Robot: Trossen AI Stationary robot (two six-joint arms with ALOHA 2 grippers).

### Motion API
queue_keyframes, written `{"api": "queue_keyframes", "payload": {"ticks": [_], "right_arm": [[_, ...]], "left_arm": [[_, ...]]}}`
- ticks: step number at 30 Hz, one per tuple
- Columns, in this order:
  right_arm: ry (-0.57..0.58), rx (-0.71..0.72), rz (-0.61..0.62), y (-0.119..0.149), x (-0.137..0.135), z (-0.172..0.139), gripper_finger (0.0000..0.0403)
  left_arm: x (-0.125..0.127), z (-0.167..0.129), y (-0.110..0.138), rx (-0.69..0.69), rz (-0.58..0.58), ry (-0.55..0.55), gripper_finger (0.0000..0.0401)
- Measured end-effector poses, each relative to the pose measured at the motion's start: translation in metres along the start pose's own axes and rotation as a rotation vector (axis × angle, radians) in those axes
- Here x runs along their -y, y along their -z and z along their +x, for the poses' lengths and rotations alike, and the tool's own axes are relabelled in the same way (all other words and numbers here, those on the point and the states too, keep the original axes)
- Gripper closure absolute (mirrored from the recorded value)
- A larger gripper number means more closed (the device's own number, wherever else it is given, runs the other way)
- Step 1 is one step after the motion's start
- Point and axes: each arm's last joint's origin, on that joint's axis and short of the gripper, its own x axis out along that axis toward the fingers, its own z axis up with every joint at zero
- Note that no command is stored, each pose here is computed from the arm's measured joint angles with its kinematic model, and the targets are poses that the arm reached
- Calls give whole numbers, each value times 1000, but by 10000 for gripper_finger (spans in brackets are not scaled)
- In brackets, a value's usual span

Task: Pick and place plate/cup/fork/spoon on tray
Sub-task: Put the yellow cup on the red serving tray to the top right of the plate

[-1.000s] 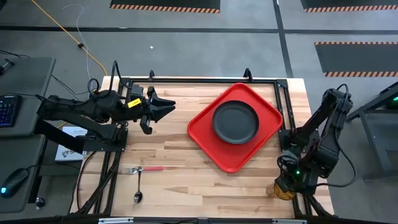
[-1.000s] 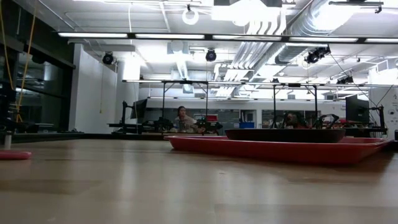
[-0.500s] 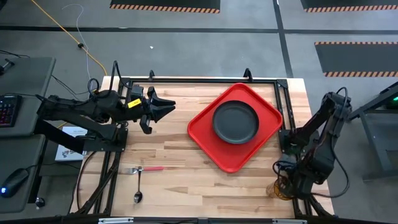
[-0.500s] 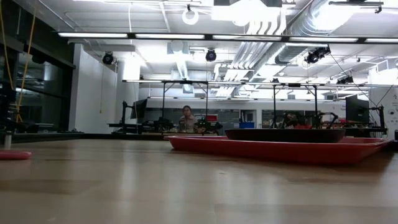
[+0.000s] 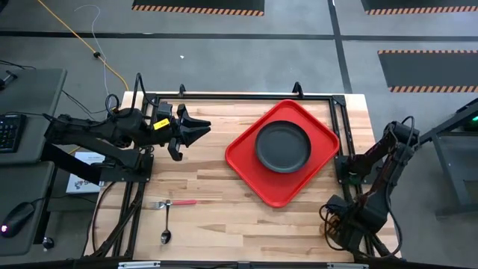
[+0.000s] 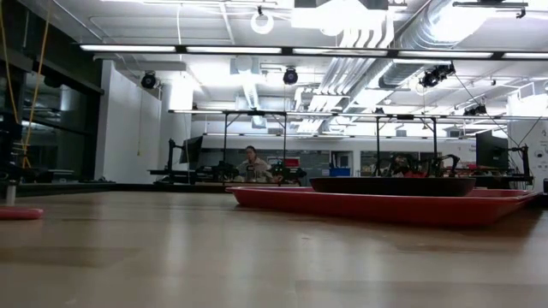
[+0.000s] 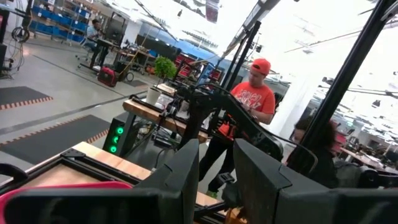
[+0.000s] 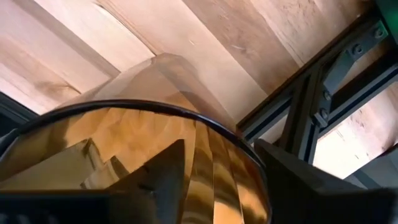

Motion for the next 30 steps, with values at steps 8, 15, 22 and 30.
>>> {"api": "queue_keyframes", "payload": {"ticks": [8, 15, 22, 30], "right_arm": [[-81, 8, 37, -12, 7, -16, 389], [-297, 268, 78, -45, 28, -73, 398], [-222, 639, 145, -112, 58, -147, 401], [90, 803, 360, -210, 107, -163, 402]], "left_arm": [[0, -4, -3, 7, 41, 3, 311], [3, -31, -30, 98, 25, 68, 311], [-1, -63, -47, 139, 85, 70, 311], [-5, -77, -48, 103, 208, 42, 311]]}}
